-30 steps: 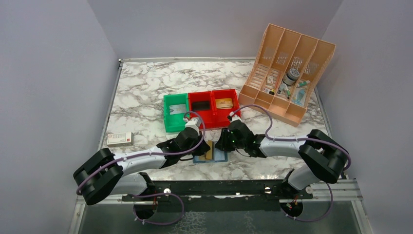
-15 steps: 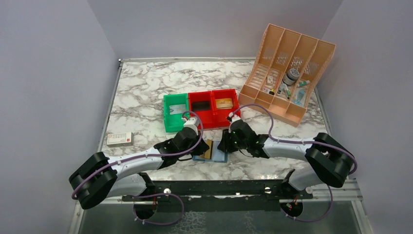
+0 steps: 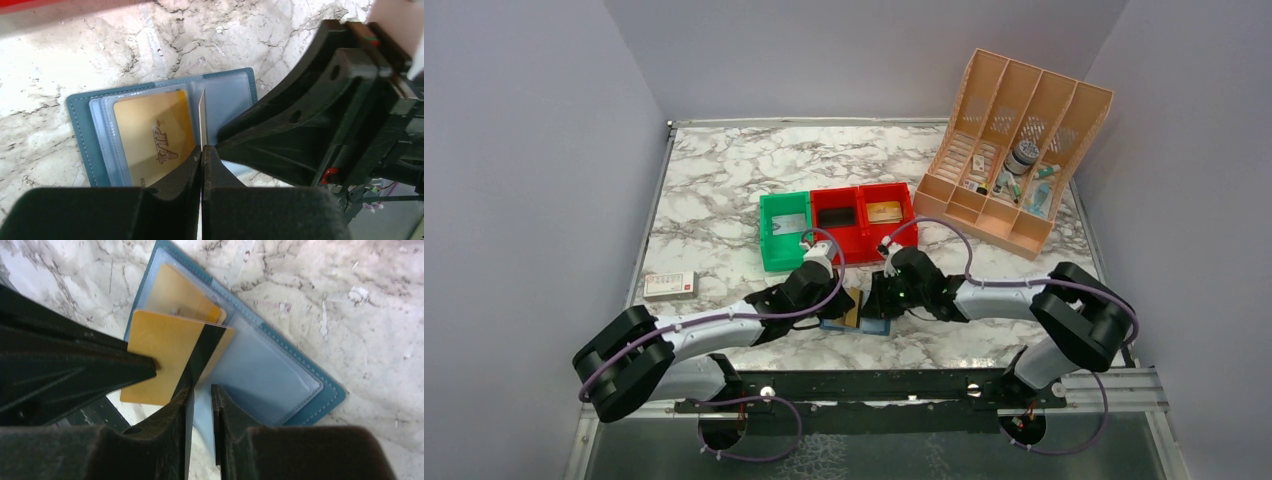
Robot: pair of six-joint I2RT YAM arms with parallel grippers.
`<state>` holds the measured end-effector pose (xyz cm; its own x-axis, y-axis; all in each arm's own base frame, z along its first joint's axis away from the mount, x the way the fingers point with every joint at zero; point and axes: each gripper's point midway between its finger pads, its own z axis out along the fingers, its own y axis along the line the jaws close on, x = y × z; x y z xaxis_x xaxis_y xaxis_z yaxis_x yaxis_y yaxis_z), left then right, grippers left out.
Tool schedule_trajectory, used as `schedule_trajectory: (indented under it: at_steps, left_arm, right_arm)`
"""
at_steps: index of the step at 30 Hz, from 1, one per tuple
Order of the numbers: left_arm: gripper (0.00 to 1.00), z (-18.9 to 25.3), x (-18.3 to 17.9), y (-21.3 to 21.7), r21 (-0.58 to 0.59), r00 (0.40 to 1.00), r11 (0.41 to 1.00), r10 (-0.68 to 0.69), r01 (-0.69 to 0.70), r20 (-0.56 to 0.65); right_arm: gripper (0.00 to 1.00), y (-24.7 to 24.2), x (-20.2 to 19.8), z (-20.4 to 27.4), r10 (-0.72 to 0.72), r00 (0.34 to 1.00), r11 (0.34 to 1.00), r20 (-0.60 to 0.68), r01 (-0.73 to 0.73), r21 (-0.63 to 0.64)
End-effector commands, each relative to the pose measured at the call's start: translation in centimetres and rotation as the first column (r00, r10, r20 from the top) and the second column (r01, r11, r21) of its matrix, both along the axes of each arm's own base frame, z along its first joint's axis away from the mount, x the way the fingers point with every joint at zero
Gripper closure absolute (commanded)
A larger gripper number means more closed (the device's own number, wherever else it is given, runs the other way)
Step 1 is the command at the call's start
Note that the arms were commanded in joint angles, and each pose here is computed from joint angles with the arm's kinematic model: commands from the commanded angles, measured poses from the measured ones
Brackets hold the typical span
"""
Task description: Take the credit cards out of the card holder
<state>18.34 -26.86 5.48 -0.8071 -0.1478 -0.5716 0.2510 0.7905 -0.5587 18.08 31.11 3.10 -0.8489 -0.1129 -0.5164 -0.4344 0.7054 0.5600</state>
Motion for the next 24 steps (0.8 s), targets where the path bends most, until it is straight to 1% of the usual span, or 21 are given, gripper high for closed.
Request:
schedule_trajectory:
  at_steps: [1,4,8,10,13,19,24]
  left_arm:
    - [0.92,-0.4,-0.2,-0.6,-0.02,0.999,0.999,-0.04,0.04,0.003]
    - [0.87,-0.6,-0.4,-1.4,-0.032,0.997,0.996,-0.079,0.078,-0.007]
    - [0.86,-1.0,-0.4,-1.8,-0.022,0.996,0.996,-0.089,0.089,-0.025]
    - [0.89,-1.1,-0.3,-1.8,-0.017,0.996,0.996,-0.086,0.086,-0.026]
    - [1.0,-1.3,-0.2,-1.2,0.004,0.998,0.998,-0.059,0.06,-0.028]
    - [1.0,-0.5,0.2,0.1,0.017,1.0,1.0,0.003,-0.003,-0.002]
    - [1.0,0.3,0.3,1.1,0.016,0.999,0.999,0.038,-0.038,0.024]
  right_arm:
    - [0.8,-0.9,0.4,-2.4,-0.066,0.997,0.994,-0.051,0.061,-0.089]
    - [0.82,-1.5,0.6,-2.9,-0.103,0.994,0.99,-0.047,0.097,-0.106]
    - [0.83,-2.0,0.8,-2.8,-0.13,0.991,0.985,-0.03,0.126,-0.116]
    - [0.83,-2.3,1.0,-2.8,-0.142,0.99,0.983,-0.022,0.139,-0.124]
    - [0.83,-2.6,1.1,-2.8,-0.149,0.989,0.979,-0.011,0.146,-0.14]
    - [0.83,-2.8,1.2,-2.5,-0.146,0.989,0.977,-0.001,0.144,-0.157]
    - [0.84,-2.5,1.3,-0.7,-0.119,0.992,0.985,0.032,0.122,-0.119]
